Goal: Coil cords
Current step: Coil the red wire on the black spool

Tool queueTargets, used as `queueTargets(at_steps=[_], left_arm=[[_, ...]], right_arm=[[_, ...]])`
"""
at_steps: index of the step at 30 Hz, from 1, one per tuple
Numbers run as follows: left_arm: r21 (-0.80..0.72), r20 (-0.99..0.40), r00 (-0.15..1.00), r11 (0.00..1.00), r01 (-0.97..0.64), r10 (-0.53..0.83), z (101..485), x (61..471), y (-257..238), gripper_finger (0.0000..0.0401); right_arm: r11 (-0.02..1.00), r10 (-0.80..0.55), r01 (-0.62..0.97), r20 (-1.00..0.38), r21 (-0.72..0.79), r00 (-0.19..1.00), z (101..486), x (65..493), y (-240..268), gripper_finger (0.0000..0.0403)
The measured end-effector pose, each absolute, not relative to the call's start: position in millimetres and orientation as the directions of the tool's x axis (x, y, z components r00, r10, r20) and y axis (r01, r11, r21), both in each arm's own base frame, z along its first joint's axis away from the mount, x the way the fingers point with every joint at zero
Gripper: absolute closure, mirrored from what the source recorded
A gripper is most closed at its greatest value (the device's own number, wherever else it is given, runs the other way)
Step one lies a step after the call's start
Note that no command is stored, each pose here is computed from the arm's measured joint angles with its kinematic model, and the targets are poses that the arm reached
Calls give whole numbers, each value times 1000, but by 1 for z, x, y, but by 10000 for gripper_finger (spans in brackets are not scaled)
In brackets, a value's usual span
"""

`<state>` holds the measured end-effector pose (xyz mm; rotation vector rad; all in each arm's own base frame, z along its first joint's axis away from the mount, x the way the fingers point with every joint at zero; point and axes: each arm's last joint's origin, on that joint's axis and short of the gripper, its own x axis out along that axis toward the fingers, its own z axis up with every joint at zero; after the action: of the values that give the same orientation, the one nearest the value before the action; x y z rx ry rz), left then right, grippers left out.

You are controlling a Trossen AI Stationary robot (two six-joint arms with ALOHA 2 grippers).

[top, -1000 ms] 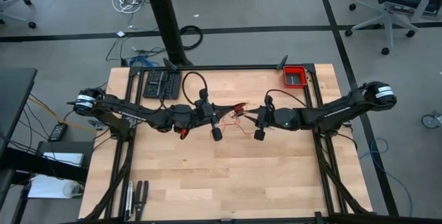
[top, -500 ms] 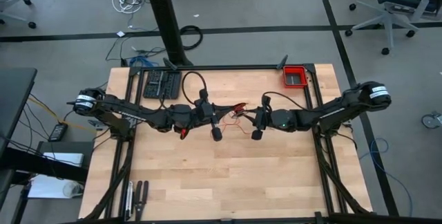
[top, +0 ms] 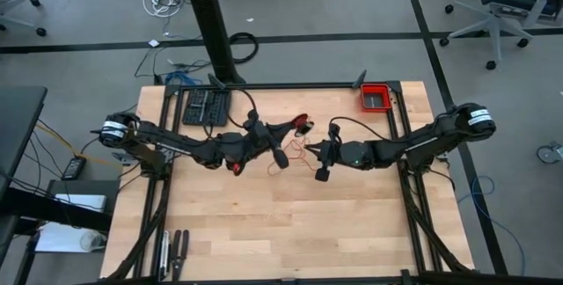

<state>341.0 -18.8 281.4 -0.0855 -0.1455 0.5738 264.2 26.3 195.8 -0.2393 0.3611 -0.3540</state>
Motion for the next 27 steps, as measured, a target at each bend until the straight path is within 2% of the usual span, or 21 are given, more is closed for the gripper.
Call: queueTargets(at_steps=[5, 10, 17, 27], left_arm=[[-164, 112, 738, 745, -647, 666, 276, 343, -10, 401], [-201, 110, 721, 726, -658, 684, 276, 343, -4, 401], [-134, 77, 760, 762, -634, 645, 271, 345, -5, 401], [-95, 50, 833, 832, -546, 552, 267, 347, -7, 401]], right_arm=[[938, -319, 242, -345, -248, 883, 220, 277, 38, 401], [959, -243, 163, -381, -229, 892, 249, 288, 44, 402], [963, -167, 45, -456, -266, 874, 282, 294, 48, 402], [937, -126, -56, -483, -344, 866, 300, 296, 43, 403]])
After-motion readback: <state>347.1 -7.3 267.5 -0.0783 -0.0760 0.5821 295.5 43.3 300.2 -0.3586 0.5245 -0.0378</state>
